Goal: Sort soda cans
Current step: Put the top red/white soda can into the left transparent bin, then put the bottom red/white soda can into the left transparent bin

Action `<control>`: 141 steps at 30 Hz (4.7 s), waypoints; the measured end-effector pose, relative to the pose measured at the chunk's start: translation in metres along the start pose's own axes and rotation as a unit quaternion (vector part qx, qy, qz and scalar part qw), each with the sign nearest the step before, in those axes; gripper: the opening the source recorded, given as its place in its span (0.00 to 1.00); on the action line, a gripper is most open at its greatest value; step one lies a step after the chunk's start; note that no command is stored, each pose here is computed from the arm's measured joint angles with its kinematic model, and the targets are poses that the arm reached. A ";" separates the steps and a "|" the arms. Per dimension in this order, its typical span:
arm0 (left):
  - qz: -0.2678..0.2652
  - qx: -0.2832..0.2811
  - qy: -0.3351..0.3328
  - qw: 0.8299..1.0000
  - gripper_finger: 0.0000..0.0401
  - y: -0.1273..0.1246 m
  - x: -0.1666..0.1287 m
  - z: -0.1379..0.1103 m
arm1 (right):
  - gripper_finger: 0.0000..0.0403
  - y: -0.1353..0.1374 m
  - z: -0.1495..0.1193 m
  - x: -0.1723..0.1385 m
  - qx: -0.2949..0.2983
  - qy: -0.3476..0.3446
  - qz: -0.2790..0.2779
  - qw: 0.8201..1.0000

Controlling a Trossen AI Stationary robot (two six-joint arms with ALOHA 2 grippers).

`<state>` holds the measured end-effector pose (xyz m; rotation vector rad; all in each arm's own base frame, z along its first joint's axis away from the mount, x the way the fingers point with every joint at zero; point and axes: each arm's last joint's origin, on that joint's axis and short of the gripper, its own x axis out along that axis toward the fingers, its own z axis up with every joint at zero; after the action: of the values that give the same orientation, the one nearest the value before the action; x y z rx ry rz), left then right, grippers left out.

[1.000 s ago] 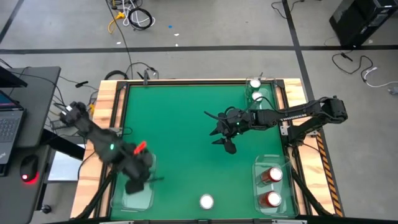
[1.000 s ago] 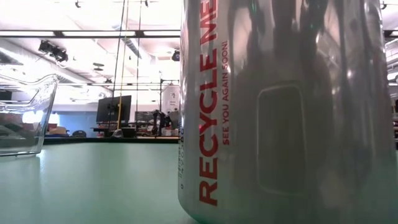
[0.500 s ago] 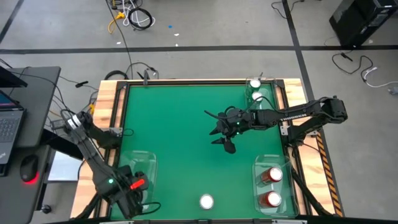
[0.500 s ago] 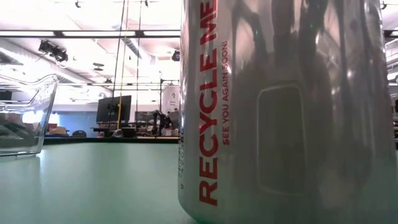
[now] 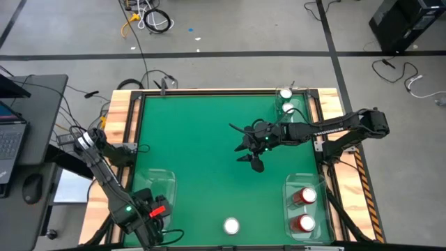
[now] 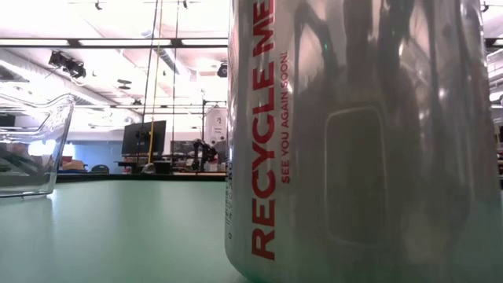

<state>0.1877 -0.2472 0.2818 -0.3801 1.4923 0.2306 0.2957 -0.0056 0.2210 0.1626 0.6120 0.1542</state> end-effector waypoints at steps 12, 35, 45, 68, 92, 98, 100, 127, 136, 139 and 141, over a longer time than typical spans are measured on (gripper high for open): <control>0.033 -0.004 0.054 0.998 0.74 0.013 0.037 -0.007 | 0.50 0.000 0.000 0.000 0.000 0.000 0.001 1.000; 0.029 -0.023 0.068 0.997 0.92 0.018 0.052 -0.002 | 0.50 0.000 0.000 0.000 0.000 0.000 0.002 1.000; 0.026 -0.016 0.081 0.996 0.91 0.016 0.043 -0.001 | 0.53 0.000 0.001 0.000 -0.002 -0.007 0.002 1.000; 0.082 0.034 -0.158 0.983 0.91 0.012 -0.045 0.013 | 0.65 0.001 0.002 0.000 -0.007 -0.008 0.003 1.000; 0.092 0.213 -0.359 0.904 0.90 0.004 0.014 0.052 | 0.61 0.038 0.027 -0.005 -0.040 -0.012 0.047 0.998; 0.025 0.219 -0.405 0.887 0.83 0.022 0.020 0.059 | 0.61 0.062 0.020 -0.003 -0.032 0.010 0.071 0.997; -0.004 0.221 -0.425 0.878 0.80 0.028 0.019 0.062 | 0.61 0.073 0.017 -0.003 -0.029 0.014 0.075 0.997; -0.117 0.287 -0.519 0.797 0.62 0.057 0.004 0.084 | 0.85 0.192 -0.022 0.028 0.036 -0.022 0.079 0.996; -0.144 0.263 -0.541 0.786 0.62 0.055 -0.002 0.085 | 0.85 0.230 -0.023 0.054 -0.027 -0.015 0.081 0.996; -0.148 0.260 -0.546 0.783 0.62 0.054 -0.003 0.086 | 0.85 0.235 -0.025 0.062 -0.034 -0.009 0.070 0.997; -0.147 0.260 -0.545 0.783 0.62 0.054 -0.003 0.086 | 0.85 0.237 -0.026 0.067 -0.035 -0.005 0.067 0.997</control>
<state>0.2458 -0.1643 0.2823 0.0170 0.2831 -0.2115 0.3119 0.2408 0.2099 0.1359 0.5855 0.3050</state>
